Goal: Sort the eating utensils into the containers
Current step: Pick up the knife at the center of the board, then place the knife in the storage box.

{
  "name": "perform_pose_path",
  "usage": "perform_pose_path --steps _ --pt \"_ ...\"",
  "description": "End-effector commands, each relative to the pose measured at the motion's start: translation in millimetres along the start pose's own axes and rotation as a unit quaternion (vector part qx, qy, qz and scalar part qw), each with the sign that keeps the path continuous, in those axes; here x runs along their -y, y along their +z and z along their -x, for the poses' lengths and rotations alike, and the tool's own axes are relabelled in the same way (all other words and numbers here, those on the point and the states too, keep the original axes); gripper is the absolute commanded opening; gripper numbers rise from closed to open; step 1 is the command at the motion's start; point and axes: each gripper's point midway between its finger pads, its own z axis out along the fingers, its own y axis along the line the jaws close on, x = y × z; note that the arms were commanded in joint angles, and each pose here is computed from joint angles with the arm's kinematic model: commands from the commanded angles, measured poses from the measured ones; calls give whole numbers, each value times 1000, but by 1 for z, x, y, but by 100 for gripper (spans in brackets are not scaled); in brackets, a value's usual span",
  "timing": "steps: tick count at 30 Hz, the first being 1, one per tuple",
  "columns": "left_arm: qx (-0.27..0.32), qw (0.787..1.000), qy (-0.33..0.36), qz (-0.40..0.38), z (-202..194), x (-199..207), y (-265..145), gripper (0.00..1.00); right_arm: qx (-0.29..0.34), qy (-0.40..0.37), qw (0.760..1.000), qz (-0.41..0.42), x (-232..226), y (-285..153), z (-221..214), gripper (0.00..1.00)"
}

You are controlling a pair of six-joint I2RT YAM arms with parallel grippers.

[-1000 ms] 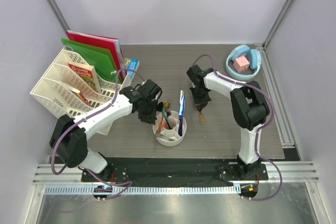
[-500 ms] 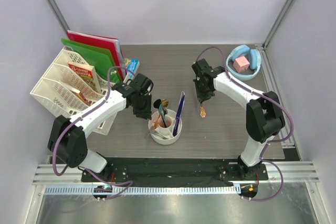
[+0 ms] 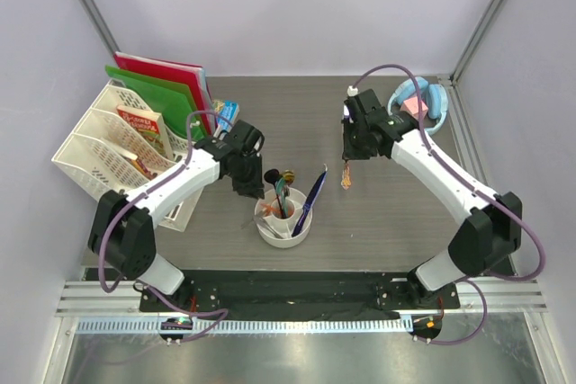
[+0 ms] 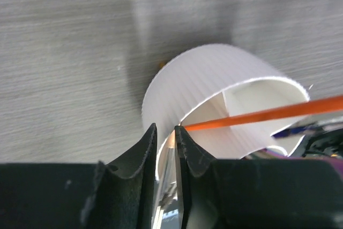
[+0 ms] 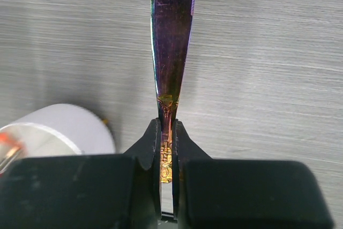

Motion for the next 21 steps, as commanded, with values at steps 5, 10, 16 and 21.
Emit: perform_pose_path --steps 5,10,16,21 --pt "7 1000 -24 15 12 11 23 19 78 50 995 47 -38 -67 16 1" --pt "8 1000 -20 22 9 24 30 18 92 53 993 53 -54 -82 -1 1" --pt "14 999 -10 29 0 27 27 18 99 52 993 48 -58 -88 -14 1" --pt "28 998 -18 60 0 13 17 18 105 46 993 42 -56 -93 -12 1"
